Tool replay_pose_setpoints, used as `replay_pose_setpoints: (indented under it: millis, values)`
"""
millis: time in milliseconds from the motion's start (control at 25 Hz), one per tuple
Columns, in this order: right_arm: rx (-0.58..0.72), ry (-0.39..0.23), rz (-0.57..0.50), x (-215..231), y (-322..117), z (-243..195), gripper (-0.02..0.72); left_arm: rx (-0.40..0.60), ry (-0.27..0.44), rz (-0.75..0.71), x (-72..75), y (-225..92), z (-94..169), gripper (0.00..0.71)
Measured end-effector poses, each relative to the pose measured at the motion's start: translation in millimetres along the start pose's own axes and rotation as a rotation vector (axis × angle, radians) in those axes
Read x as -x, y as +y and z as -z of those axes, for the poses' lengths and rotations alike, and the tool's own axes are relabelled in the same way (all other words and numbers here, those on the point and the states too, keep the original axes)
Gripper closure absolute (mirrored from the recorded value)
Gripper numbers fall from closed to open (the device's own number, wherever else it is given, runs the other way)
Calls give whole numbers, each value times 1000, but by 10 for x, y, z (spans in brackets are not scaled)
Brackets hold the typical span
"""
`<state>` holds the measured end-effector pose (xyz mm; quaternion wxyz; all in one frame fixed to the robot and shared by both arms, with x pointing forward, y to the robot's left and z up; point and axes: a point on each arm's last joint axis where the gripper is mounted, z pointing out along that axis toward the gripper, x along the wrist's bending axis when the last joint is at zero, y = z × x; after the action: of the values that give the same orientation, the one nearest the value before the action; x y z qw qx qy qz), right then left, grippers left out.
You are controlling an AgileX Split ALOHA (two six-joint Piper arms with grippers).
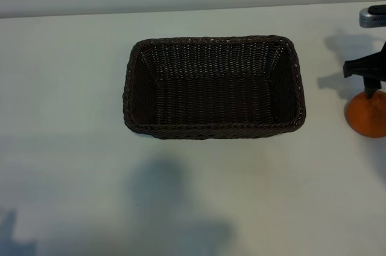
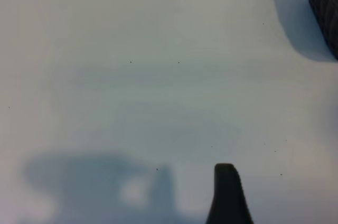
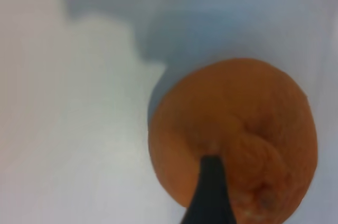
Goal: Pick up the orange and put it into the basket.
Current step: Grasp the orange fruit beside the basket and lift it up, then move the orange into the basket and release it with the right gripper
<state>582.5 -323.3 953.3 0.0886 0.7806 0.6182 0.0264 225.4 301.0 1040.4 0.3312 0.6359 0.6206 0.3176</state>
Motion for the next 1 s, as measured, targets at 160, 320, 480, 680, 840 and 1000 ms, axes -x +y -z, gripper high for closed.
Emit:
replay_pose_setpoints:
  millis: [160,320,480,680,840,1000]
  values:
    - [-23,42,-3,-47,2,-95,154,0,0,0,0,0,0,212]
    - [-50,50,1,-67,1,-209,154,0,0,0,0,0,0,212]
    - [-69,44,9,-71,-5,-279,224,0,0,0,0,0,0,212]
    - [-84,40,31,-67,-8,-271,570,0,0,0,0,0,0,212]
    - [-103,34,54,-60,-25,-259,614,0,0,0,0,0,0,212]
    - [-81,37,63,-44,-5,-81,614,0,0,0,0,0,0,212]
